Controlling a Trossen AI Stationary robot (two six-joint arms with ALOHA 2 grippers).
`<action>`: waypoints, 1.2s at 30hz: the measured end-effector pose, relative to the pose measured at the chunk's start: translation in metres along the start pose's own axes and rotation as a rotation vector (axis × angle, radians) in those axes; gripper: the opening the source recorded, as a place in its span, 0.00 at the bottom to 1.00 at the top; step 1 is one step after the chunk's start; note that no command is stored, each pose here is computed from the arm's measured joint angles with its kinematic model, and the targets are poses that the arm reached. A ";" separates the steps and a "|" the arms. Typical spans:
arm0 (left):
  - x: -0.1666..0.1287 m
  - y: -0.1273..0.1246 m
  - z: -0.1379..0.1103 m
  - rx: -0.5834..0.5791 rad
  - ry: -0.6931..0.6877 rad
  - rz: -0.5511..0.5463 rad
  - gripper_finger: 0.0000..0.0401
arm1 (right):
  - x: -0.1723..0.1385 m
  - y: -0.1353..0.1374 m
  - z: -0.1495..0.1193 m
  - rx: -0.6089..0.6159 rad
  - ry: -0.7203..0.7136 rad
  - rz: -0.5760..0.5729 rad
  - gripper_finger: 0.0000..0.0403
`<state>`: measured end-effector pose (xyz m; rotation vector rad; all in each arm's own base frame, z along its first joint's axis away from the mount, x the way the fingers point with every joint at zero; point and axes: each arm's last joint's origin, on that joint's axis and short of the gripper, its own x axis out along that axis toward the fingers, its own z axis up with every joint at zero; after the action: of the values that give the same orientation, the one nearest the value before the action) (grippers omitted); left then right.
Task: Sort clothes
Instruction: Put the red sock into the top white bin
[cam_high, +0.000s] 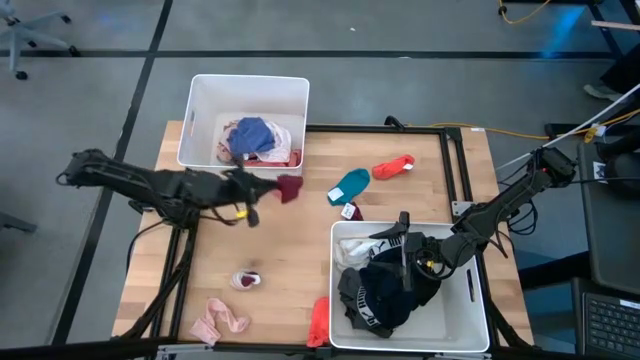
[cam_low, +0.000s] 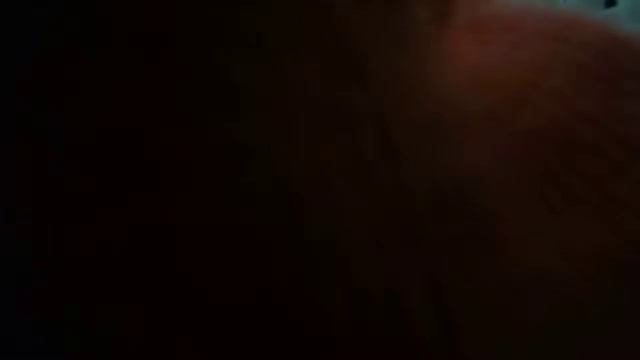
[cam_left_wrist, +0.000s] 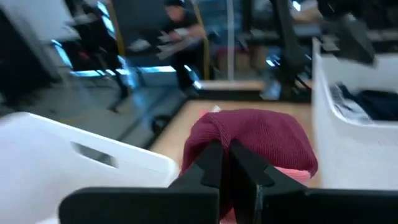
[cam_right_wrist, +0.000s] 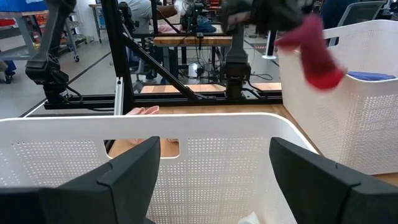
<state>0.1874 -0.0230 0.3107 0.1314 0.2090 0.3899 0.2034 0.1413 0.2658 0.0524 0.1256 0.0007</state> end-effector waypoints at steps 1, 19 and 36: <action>-0.005 0.004 0.003 0.003 -0.021 0.027 0.01 | 0.000 0.000 0.000 0.001 -0.002 0.000 0.75; -0.020 0.060 0.000 0.086 0.071 0.557 0.06 | 0.007 -0.011 0.007 0.037 -0.049 -0.057 0.75; 0.006 0.073 -0.020 0.016 0.213 0.493 0.48 | 0.045 -0.109 0.069 -0.173 -0.094 -0.414 0.75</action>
<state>0.1615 0.0481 0.3029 0.1574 0.3914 0.8947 0.2560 0.0287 0.3226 -0.1475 0.0404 -0.4033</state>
